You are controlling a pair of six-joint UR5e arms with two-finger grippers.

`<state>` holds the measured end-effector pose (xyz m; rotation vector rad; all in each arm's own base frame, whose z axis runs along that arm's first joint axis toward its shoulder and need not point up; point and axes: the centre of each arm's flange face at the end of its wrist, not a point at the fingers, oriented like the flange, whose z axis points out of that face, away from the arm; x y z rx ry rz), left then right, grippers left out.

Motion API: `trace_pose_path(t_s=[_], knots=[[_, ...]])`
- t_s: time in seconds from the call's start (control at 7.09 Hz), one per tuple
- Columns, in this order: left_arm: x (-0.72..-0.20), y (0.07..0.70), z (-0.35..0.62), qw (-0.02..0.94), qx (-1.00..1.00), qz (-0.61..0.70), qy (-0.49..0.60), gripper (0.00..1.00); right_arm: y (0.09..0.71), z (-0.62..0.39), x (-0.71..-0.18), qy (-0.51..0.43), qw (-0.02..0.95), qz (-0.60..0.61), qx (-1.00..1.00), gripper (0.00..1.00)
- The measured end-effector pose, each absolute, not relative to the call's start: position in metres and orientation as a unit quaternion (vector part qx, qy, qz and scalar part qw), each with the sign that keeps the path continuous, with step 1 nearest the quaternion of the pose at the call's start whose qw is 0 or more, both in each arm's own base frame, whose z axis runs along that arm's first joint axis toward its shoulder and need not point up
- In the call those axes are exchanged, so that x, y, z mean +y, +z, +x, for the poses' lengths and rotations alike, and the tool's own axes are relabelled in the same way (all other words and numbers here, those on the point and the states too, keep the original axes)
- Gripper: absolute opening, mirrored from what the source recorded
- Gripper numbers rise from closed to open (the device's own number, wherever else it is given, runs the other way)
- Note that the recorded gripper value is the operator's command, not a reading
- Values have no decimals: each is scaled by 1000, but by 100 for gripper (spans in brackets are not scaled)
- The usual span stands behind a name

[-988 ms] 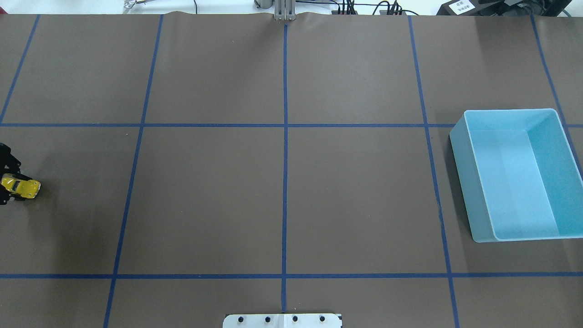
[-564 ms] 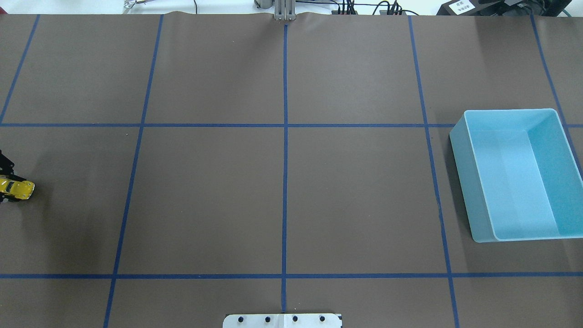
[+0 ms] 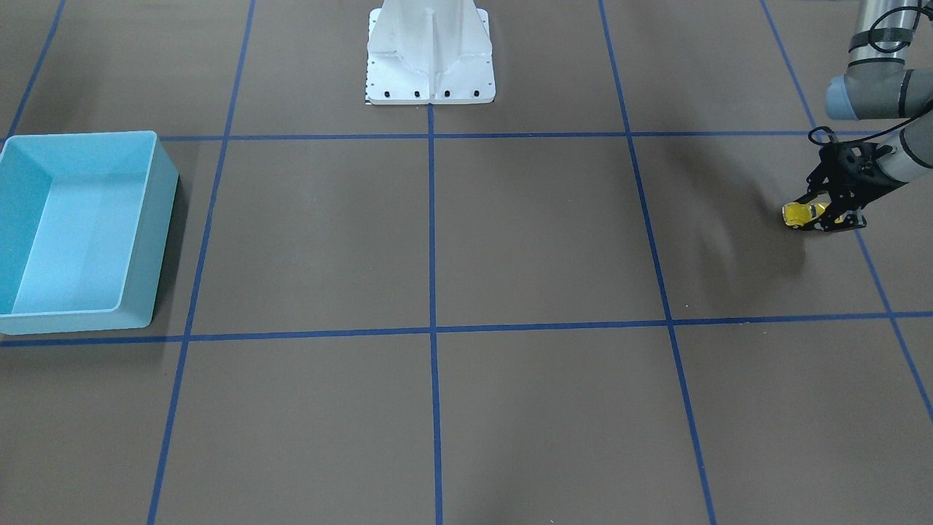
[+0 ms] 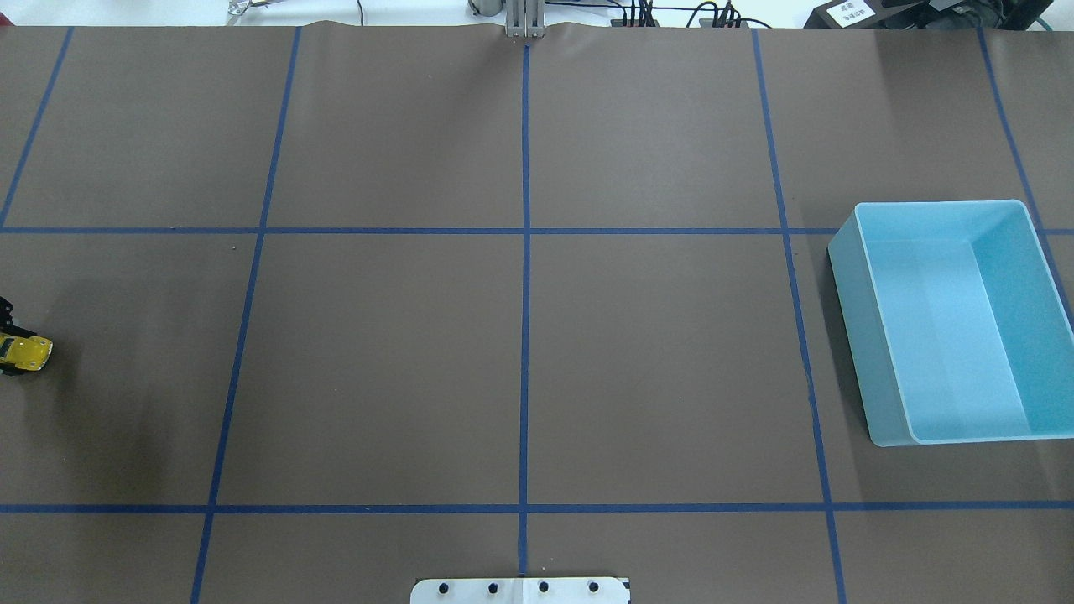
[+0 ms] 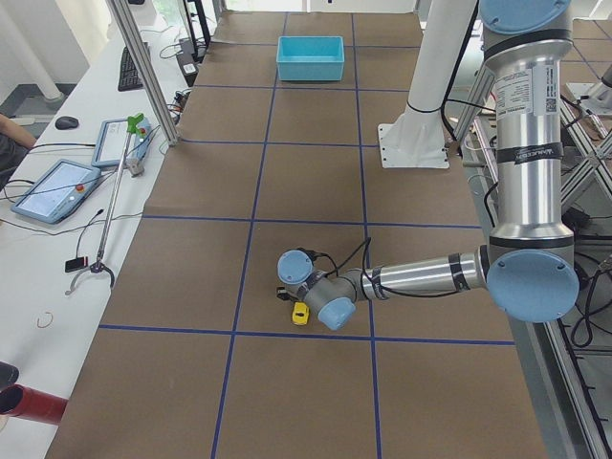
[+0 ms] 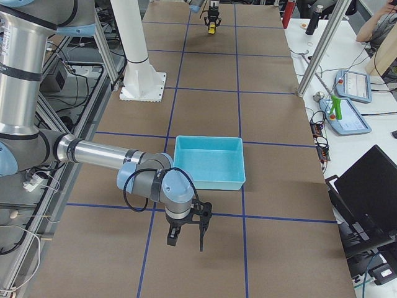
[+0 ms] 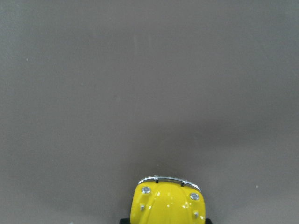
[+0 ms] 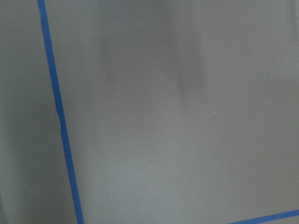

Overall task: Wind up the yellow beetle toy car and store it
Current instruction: 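Drag the car backward along the table with the left gripper to wind it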

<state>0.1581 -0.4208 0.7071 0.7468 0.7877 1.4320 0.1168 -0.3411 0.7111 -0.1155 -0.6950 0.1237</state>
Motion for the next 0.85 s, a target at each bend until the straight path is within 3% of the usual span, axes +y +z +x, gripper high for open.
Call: trace_pose_path(t_s=[0.85], knots=[[-414,721,145,622,345,336,618,0,708,117,-342,60,937,-54,-341,100]])
